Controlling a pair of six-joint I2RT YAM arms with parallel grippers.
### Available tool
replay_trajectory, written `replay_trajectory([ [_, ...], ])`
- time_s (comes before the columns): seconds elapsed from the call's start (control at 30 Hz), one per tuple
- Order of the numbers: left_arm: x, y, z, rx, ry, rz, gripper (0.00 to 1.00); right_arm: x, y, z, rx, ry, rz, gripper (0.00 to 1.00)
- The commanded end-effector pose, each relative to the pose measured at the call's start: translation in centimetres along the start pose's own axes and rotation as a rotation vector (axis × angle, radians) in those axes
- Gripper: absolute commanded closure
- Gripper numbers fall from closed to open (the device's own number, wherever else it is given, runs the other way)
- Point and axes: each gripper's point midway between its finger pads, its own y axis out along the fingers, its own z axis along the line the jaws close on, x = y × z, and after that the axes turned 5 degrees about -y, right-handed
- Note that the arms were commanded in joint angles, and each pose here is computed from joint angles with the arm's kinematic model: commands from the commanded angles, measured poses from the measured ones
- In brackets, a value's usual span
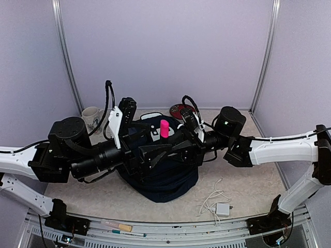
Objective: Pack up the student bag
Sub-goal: Pass from the left arm to the right, then pick up the upper front pocket of the student bag.
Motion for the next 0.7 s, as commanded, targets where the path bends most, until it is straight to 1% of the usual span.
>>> replay_trajectory([
  [0.0, -2.6, 0.5, 3.7, 0.209, 0.053, 0.084, 0.01, -1.4, -2.9, -2.7, -0.207, 0.055, 0.074, 1.00],
  [0.1, -6.4, 1.6, 5.7, 0.275, 0.119, 0.231, 0.01, -3.9, -6.7, -5.5, -0.385, 0.173, 0.155, 1.00],
  [0.2, -11.8, 2.5, 7.5, 0.311, 0.190, 0.420, 0.01, -6.3, -10.3, -6.6, -0.477, 0.303, 0.179, 1.00],
  [0.23, -13.6, 2.8, 8.1, 0.322, 0.217, 0.480, 0.08, -6.9, -11.3, -6.7, -0.503, 0.326, 0.183, 1.00],
  [0.3, -17.1, 3.1, 9.2, 0.356, 0.277, 0.583, 0.29, -7.8, -12.7, -6.8, -0.559, 0.347, 0.194, 1.00],
  [0.33, -17.9, 3.3, 9.6, 0.363, 0.297, 0.606, 0.37, -8.4, -13.3, -6.8, -0.583, 0.355, 0.204, 1.00],
  [0.37, -19.4, 3.5, 10.0, 0.370, 0.321, 0.650, 0.41, -8.6, -13.7, -6.7, -0.596, 0.354, 0.206, 1.00],
  [0.5, -22.6, 4.4, 11.9, 0.407, 0.353, 0.758, 0.40, -9.3, -14.2, -6.7, -0.607, 0.369, 0.220, 1.00],
  [0.6, -24.0, 4.9, 13.2, 0.441, 0.356, 0.806, 0.38, -9.6, -14.3, -6.7, -0.607, 0.378, 0.227, 1.00],
  [0.63, -24.3, 5.0, 13.7, 0.461, 0.363, 0.814, 0.39, -9.7, -14.3, -6.7, -0.608, 0.381, 0.228, 1.00],
  [0.67, -24.2, 5.0, 14.2, 0.492, 0.373, 0.812, 0.43, -9.8, -14.3, -6.7, -0.605, 0.384, 0.228, 1.00],
])
